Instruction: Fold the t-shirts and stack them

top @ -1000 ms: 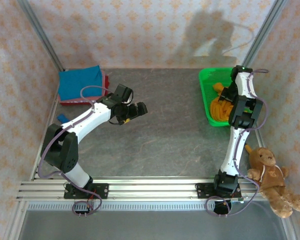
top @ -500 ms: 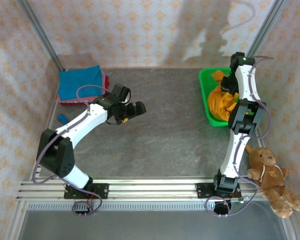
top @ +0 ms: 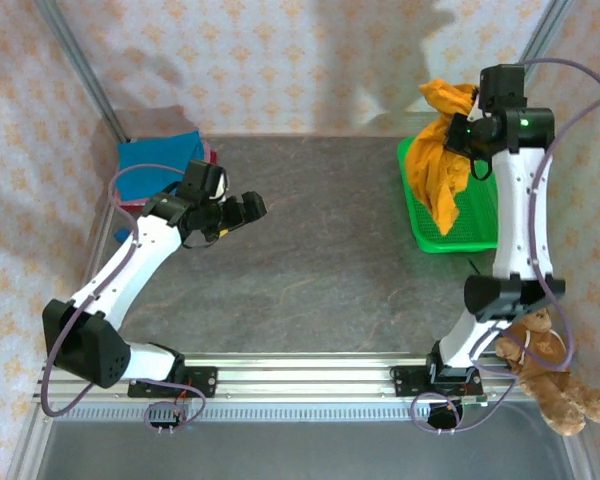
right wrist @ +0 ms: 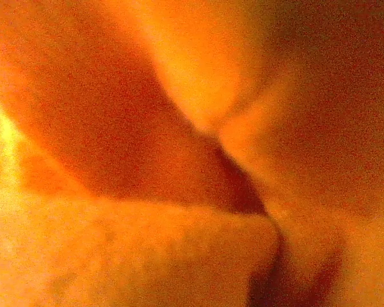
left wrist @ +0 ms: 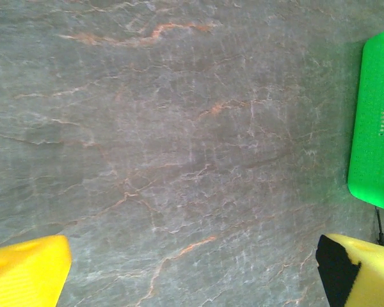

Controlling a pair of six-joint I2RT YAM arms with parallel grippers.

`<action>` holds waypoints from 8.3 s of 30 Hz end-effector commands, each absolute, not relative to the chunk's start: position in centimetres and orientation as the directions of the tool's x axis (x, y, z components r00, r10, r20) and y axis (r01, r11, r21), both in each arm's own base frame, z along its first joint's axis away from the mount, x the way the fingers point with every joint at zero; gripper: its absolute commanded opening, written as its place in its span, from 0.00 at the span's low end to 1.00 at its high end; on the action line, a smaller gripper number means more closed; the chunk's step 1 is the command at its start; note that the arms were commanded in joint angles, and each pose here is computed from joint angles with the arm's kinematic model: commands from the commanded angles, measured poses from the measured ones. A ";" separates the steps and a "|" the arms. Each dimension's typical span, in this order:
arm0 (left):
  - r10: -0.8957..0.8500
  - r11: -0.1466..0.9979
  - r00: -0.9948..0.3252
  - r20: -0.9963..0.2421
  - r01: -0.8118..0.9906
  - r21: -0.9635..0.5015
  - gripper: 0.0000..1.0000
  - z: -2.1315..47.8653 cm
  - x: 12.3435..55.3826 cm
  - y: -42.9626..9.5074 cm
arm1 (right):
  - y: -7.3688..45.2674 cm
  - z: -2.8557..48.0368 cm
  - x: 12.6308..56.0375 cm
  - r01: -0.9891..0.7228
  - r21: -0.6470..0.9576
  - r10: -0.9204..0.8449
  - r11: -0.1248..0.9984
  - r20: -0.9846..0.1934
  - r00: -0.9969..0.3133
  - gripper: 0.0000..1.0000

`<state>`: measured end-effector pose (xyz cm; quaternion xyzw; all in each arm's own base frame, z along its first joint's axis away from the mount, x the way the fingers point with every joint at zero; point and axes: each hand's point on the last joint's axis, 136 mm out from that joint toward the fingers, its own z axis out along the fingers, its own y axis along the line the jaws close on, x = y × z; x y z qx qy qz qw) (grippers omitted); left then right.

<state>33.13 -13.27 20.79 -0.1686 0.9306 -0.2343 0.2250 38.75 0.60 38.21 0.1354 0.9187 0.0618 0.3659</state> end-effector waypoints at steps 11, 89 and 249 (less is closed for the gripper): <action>-0.441 0.854 -0.840 -0.316 -0.285 -0.435 0.99 19.7 28.0 -8.0 | 17.6 34.4 33.6 -0.119 0.365 0.103 0.923 -0.534 -0.839 0.70; -0.350 0.895 -0.819 -0.455 -0.149 -0.420 0.00 28.5 37.0 -12.7 | 11.1 31.3 25.0 0.079 0.319 0.238 0.944 -0.496 -0.835 0.00; -0.308 0.945 -0.795 -0.523 -0.321 -0.068 0.00 17.6 25.1 -1.2 | 14.2 7.7 19.8 0.218 0.169 0.228 0.961 -0.043 -0.973 0.34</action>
